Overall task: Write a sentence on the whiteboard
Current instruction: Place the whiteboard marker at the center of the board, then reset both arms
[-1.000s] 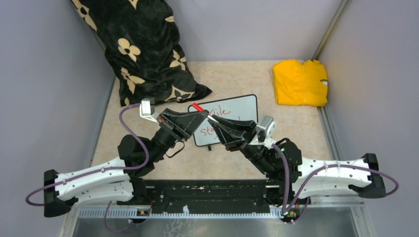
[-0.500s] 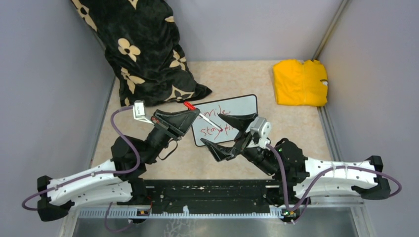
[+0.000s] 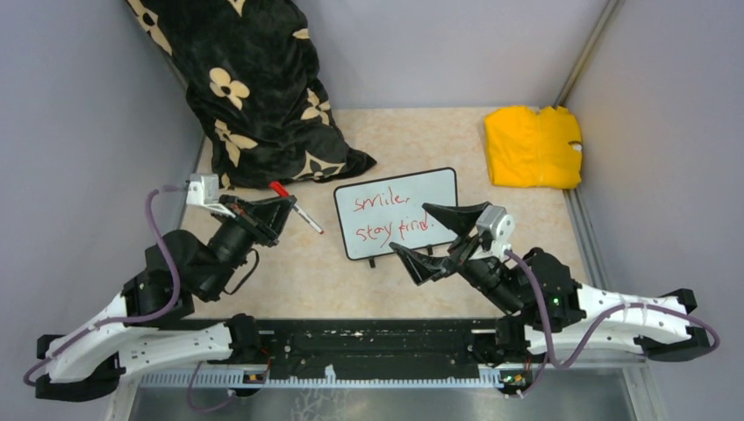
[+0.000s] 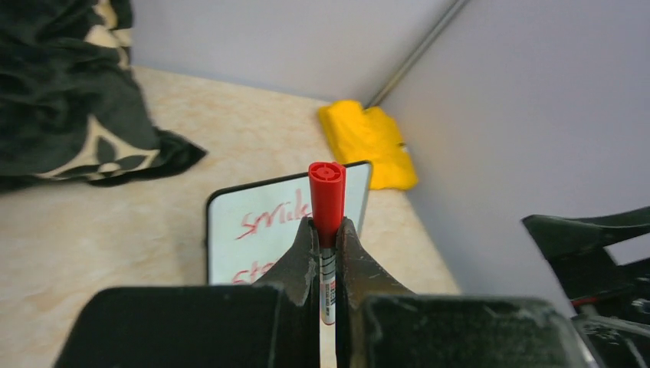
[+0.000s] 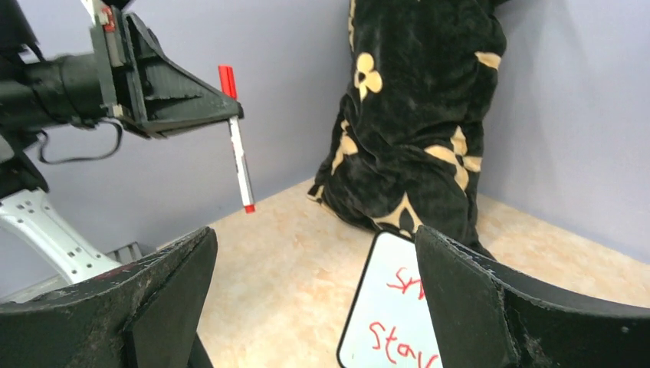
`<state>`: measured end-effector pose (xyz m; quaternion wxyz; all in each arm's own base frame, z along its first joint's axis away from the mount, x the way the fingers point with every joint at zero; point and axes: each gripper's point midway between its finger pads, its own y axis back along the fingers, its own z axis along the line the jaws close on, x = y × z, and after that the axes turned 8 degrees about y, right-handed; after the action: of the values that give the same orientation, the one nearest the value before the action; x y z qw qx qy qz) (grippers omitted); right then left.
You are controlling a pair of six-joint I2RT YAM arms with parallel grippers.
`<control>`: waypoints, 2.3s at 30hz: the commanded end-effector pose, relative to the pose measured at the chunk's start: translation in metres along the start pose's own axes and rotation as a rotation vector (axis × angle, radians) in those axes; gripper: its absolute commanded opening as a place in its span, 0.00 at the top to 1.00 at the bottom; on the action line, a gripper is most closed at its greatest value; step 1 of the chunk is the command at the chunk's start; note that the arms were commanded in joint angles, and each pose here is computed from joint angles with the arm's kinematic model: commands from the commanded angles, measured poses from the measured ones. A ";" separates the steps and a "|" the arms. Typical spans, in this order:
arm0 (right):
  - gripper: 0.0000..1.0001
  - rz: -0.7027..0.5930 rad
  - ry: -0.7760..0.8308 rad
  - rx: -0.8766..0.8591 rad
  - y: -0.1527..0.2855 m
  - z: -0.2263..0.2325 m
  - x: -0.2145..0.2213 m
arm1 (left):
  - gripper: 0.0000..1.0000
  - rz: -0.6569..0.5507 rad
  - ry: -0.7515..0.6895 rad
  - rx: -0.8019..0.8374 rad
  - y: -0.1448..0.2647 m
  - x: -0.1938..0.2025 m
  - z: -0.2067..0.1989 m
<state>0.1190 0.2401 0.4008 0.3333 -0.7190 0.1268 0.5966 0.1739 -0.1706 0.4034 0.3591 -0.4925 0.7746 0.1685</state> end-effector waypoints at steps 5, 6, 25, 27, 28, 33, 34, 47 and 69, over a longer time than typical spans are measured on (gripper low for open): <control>0.02 0.113 0.053 0.105 0.001 -0.015 0.031 | 1.00 0.298 -0.506 -0.436 -0.012 0.063 0.079; 0.02 0.122 0.058 0.106 0.000 -0.015 0.033 | 1.00 0.319 -0.520 -0.474 -0.014 0.068 0.086; 0.02 0.213 0.088 0.125 0.004 -0.014 0.063 | 1.00 0.815 -0.253 -0.761 -0.044 0.194 0.275; 0.02 0.220 0.090 0.128 0.004 -0.014 0.065 | 1.00 0.825 -0.235 -0.769 -0.045 0.199 0.283; 0.02 0.222 0.091 0.129 0.005 -0.015 0.066 | 0.99 0.828 -0.228 -0.776 -0.045 0.202 0.287; 0.02 0.225 0.097 0.133 0.005 -0.015 0.068 | 0.96 0.855 -0.213 -0.816 -0.039 0.211 0.307; 0.02 0.225 0.098 0.133 0.004 -0.015 0.069 | 0.95 0.865 -0.210 -0.821 -0.037 0.214 0.310; 0.02 0.229 0.113 0.153 0.003 -0.018 0.068 | 0.75 0.911 -0.187 -0.858 -0.022 0.231 0.327; 0.02 0.207 0.143 0.194 -0.002 -0.027 0.051 | 0.01 0.355 -0.185 -0.710 -0.060 0.081 0.230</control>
<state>0.1493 0.2415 0.3252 0.2875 -0.7175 0.2930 0.5627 0.2929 -0.1253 0.1639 0.1924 -0.3653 0.7306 0.5438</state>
